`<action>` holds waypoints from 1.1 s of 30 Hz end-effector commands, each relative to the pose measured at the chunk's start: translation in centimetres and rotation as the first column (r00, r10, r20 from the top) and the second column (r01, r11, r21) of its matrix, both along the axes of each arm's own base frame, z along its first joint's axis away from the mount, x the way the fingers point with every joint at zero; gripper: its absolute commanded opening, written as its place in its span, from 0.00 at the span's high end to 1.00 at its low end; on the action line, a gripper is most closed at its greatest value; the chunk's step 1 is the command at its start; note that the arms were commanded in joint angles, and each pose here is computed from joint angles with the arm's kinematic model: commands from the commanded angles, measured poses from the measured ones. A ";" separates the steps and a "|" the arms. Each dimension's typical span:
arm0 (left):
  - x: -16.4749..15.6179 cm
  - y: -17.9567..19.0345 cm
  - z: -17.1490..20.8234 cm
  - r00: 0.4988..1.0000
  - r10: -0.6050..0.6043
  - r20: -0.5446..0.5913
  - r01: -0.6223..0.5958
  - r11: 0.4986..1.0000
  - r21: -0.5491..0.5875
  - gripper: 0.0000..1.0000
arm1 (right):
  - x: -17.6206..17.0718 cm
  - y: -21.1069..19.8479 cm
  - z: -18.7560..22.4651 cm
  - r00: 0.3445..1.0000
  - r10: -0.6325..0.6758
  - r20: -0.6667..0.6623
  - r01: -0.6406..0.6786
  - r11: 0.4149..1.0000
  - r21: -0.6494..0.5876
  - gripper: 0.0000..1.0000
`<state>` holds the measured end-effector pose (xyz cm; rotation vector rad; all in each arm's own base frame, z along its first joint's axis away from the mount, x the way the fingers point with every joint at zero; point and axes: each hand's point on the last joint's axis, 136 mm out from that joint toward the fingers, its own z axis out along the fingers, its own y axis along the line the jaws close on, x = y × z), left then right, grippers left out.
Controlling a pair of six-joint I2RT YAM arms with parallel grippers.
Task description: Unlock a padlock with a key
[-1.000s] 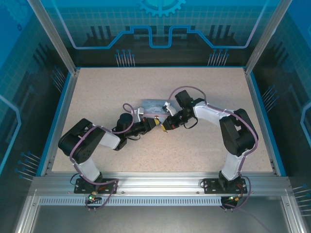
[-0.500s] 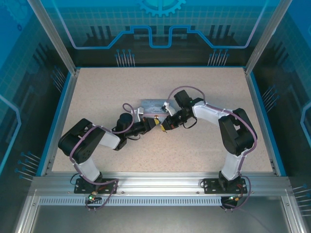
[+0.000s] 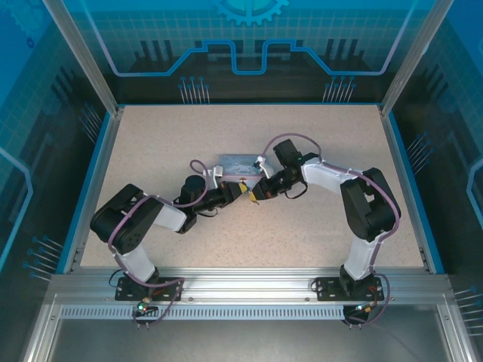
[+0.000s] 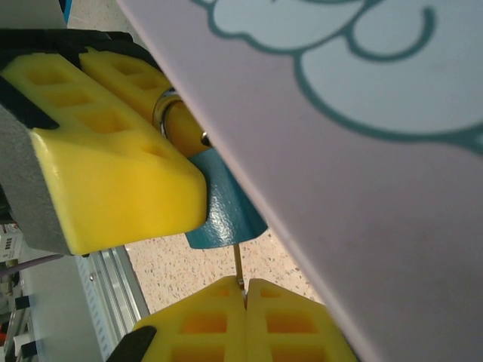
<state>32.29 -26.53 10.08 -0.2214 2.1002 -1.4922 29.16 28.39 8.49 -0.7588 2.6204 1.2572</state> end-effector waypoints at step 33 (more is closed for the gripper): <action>-0.4 -0.7 2.1 0.997 -0.044 0.069 0.046 0.999 -0.021 1.00 | -0.7 0.4 -0.1 0.999 0.010 0.034 -0.010 1.000 -0.010 1.00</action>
